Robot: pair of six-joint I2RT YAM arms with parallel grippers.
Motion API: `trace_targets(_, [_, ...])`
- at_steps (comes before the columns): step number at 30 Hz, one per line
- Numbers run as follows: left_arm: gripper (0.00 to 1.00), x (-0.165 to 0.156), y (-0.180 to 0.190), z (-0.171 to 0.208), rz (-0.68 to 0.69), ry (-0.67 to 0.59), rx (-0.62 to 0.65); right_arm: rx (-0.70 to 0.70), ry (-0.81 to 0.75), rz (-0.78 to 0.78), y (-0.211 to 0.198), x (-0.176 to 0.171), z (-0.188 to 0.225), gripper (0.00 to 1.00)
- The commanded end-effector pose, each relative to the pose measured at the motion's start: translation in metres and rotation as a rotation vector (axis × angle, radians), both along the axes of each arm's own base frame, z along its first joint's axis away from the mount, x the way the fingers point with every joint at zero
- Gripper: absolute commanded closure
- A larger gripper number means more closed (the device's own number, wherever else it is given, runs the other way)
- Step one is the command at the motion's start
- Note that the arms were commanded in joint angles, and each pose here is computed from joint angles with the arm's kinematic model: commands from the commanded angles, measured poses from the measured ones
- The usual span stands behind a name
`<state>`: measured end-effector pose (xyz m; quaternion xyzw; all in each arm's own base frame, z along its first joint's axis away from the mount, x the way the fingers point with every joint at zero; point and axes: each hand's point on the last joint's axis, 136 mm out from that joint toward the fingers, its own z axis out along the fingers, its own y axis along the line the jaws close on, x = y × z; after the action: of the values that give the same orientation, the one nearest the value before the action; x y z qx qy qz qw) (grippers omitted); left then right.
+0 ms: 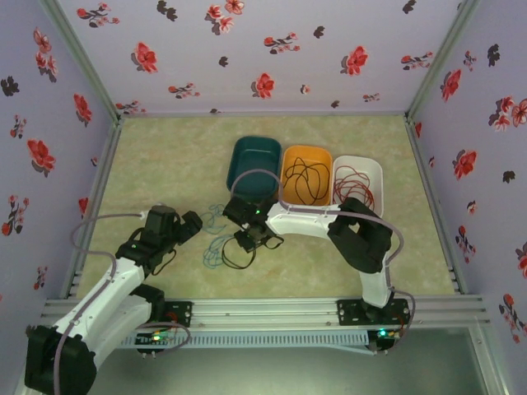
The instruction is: Untangle the cables
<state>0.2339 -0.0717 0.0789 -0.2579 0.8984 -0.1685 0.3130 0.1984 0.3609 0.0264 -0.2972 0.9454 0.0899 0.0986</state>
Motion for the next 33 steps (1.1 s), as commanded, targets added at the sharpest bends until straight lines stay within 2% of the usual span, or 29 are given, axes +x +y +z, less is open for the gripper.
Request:
trace_targets(1, [0.0,-0.003,0.001,-0.003,-0.004,0.011,0.002,-0.003,-0.016,-0.001,0.0,0.006,0.003,0.85])
trace_targets(6, [0.0,-0.003,-0.001,-0.003,-0.016,0.014,-0.002,0.017,-0.042,-0.004,-0.001,0.009,0.017,1.0])
trace_targets(11, [0.0,-0.002,-0.012,0.008,-0.086,-0.002,-0.028,0.012,-0.1,-0.019,-0.013,0.013,0.04,1.0])
trace_targets(16, [0.0,-0.001,-0.034,0.03,-0.199,-0.041,-0.082,0.047,-0.2,-0.045,-0.029,0.019,0.081,1.0])
trace_targets(22, [0.05,0.002,-0.066,0.067,-0.328,-0.154,-0.17,0.099,-0.35,-0.116,-0.054,0.03,0.132,1.0])
trace_targets(27, [0.12,0.004,-0.087,0.08,-0.405,-0.227,-0.206,0.268,-0.423,-0.206,-0.061,0.038,0.172,1.0])
trace_targets(30, [0.17,0.007,-0.106,0.09,-0.447,-0.276,-0.283,0.391,-0.437,-0.228,-0.058,0.038,0.19,1.0])
trace_targets(33, [0.19,0.011,-0.125,0.104,-0.491,-0.332,-0.365,0.455,-0.449,-0.241,-0.058,0.039,0.203,1.0])
